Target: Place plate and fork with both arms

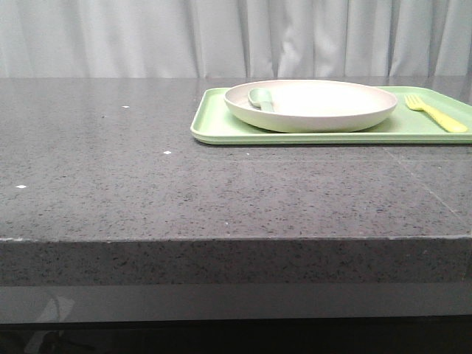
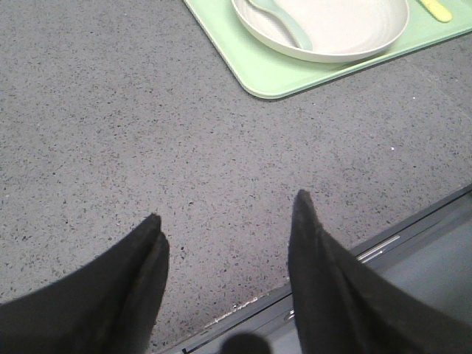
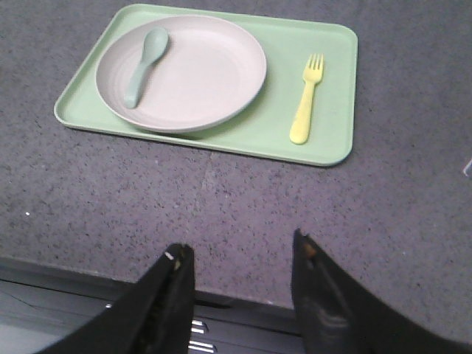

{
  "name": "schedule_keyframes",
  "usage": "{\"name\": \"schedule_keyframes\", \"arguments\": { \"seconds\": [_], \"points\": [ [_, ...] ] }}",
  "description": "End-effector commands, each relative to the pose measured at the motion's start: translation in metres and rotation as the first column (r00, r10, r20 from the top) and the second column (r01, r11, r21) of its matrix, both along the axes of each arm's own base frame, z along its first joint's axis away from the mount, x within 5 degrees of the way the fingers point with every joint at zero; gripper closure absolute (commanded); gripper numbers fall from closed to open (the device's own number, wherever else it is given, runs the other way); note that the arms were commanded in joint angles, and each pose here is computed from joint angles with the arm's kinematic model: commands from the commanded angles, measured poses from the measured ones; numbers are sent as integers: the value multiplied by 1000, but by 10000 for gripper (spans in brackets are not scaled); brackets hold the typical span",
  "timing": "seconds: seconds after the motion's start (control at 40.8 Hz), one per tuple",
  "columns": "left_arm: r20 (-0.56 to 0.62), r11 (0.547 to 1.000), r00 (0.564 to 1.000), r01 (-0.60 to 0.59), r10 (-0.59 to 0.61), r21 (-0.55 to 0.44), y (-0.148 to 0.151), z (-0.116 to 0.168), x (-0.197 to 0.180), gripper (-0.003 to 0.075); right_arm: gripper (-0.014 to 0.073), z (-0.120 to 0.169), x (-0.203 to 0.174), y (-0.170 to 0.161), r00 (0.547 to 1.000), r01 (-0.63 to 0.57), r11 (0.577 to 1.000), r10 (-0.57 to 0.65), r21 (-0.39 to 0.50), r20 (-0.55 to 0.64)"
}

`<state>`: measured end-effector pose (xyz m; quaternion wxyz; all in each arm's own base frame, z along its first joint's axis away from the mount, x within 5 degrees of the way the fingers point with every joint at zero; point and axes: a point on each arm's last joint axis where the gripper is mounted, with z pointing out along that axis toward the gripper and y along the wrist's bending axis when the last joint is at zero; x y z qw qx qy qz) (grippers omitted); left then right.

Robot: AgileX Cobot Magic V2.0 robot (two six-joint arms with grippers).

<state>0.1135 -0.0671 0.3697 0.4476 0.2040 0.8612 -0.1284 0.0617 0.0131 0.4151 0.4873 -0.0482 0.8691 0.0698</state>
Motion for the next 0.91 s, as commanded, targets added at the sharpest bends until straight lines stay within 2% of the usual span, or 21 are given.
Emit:
{"name": "schedule_keyframes", "arguments": {
  "seconds": [0.0,0.368,0.441,0.49,0.613,0.686,0.711,0.883],
  "points": [
    [84,999,996,8,-4,-52,-1,14,1,355,245,0,-5,-2,996,5,1000,-4,-8,88],
    [100,998,995,10,-4,-62,-3,15,3,355,246,-1,-15,-3,993,1,1000,-1,2,119],
    [99,998,995,11,-5,-63,-3,15,3,365,293,-1,-15,-3,993,1,1000,-1,1,114],
    [99,998,995,11,-5,-63,-3,15,3,411,364,-2,-15,-3,994,1,1000,-1,0,108],
    [99,998,995,11,-5,-63,-3,15,3,620,586,-2,-15,-3,994,1,1000,-1,0,107],
    [99,998,995,11,-5,-63,-3,15,3,720,669,-2,-16,-3,995,1,1000,-1,-2,102],
    [99,998,995,11,-5,-63,-3,15,3,740,659,-2,-16,-3,995,1,1000,-1,-2,101],
    [99,998,995,11,-5,-63,-3,15,3,741,663,-2,-16,-3,995,1,1000,-1,-2,103]
  ]
}}
